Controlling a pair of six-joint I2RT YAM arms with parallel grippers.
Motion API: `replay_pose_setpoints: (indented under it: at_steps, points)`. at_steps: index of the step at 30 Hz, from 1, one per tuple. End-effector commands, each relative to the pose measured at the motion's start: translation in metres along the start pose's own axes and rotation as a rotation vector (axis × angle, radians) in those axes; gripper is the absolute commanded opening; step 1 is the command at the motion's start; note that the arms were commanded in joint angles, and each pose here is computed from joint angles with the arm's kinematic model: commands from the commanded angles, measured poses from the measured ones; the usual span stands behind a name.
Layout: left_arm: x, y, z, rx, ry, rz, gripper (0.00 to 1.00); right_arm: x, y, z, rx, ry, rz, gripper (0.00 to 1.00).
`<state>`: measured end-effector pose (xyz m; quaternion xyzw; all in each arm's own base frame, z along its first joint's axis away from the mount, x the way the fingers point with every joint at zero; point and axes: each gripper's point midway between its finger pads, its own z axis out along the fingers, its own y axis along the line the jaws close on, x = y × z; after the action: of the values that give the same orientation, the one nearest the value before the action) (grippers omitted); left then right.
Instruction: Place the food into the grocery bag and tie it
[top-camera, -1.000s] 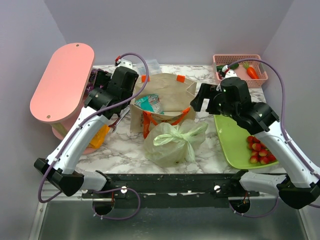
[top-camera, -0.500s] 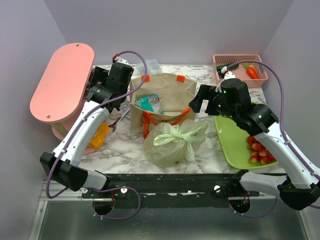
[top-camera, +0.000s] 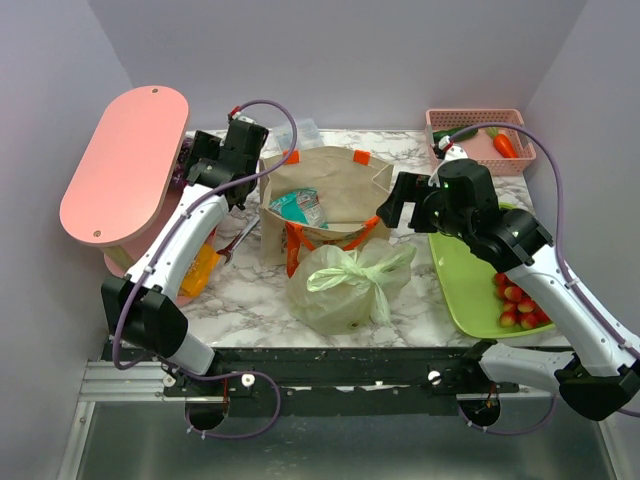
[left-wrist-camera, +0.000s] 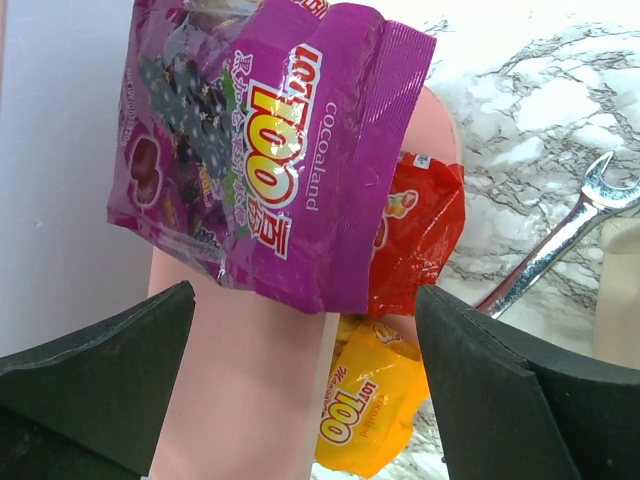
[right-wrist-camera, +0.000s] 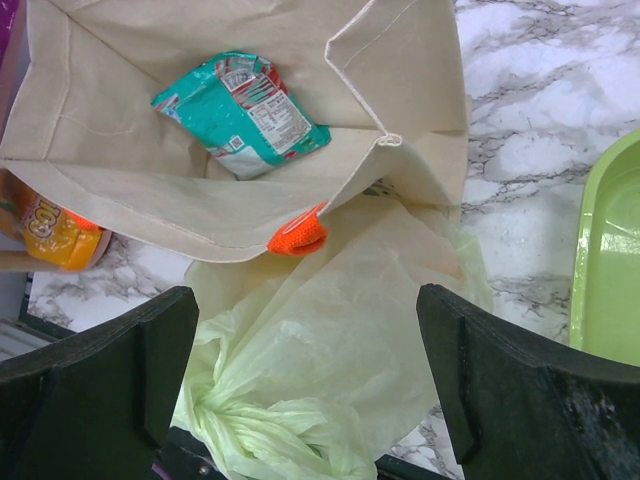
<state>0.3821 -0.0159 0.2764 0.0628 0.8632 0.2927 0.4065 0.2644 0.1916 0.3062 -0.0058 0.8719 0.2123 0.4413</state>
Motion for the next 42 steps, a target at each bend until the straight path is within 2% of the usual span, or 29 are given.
replay_pose_setpoints:
  at_steps: [1, 18, 23, 42]
  points:
    - [-0.001, -0.007, 0.013, 0.01, 0.003, -0.003, 0.92, 0.0, 0.0, 0.001, -0.01, -0.009, -0.024, 1.0]
    - [0.016, -0.001, 0.04, -0.002, 0.031, -0.083, 0.92, 0.008, -0.004, 0.006, 0.007, 0.027, -0.045, 1.0]
    - [0.018, 0.001, 0.044, 0.002, 0.037, -0.114, 0.87, 0.008, -0.003, 0.006, 0.004, 0.033, -0.048, 1.0]
    - [0.017, -0.009, 0.044, 0.088, 0.051, -0.13, 0.26, 0.005, -0.004, 0.005, 0.012, 0.029, -0.071, 1.0]
